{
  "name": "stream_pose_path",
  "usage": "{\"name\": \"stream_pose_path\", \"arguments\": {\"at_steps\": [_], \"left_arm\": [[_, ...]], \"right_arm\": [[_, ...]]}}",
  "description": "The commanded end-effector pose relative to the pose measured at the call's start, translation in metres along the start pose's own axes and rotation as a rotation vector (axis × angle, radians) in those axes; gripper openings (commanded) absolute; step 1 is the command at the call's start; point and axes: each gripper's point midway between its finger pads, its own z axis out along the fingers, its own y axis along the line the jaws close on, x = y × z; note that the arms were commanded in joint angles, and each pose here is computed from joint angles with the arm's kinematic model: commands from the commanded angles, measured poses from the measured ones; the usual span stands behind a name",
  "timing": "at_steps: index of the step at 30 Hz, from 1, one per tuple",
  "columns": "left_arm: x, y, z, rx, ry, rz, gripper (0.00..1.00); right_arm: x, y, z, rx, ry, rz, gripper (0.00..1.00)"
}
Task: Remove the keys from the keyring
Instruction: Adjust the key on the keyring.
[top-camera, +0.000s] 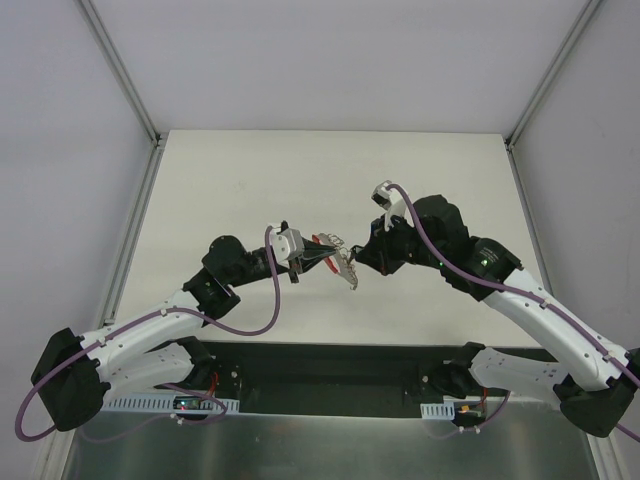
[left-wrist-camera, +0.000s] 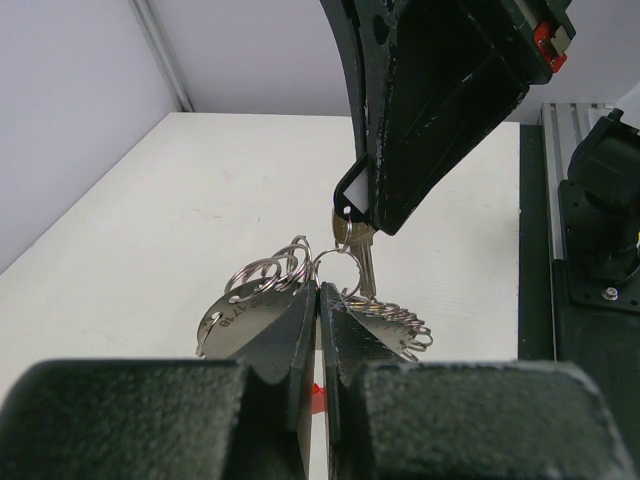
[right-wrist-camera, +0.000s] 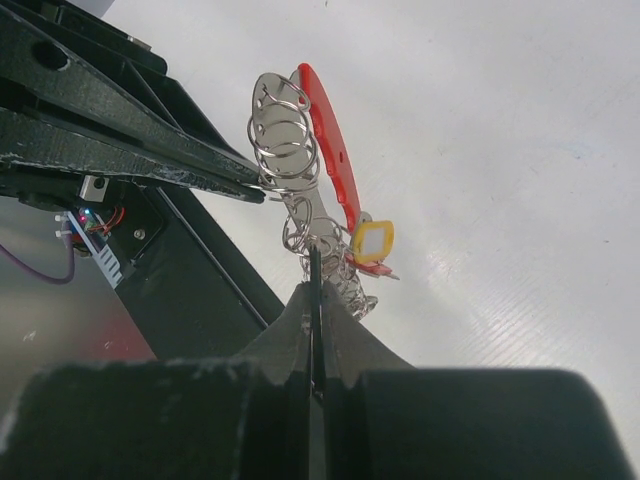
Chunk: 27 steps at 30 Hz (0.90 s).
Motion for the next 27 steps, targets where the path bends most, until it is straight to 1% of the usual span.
{"name": "stream_pose_path", "arguments": {"at_steps": [1,7,18,27], "left_arm": [[-0.031,0.001,0.001,0.001,-0.097,0.060,0.00],[-0.034,-0.003,0.001,0.024,-0.111,0.062,0.00],[-0.038,-0.019,0.000,0.113,-0.130,0.059,0.00],[-0.038,-0.022,0.000,0.130,-0.137,0.056,0.00]], "right_arm": [[-0.007,0.001,-0.003,-0.006,-0.029,-0.015,0.01],[-0.006,0.001,-0.001,-0.011,-0.021,-0.018,0.01],[-0.016,0.003,-0.002,-0.013,-0.042,-0.026,0.01],[-0.016,0.003,0.000,-0.015,-0.040,-0.027,0.01]]}}
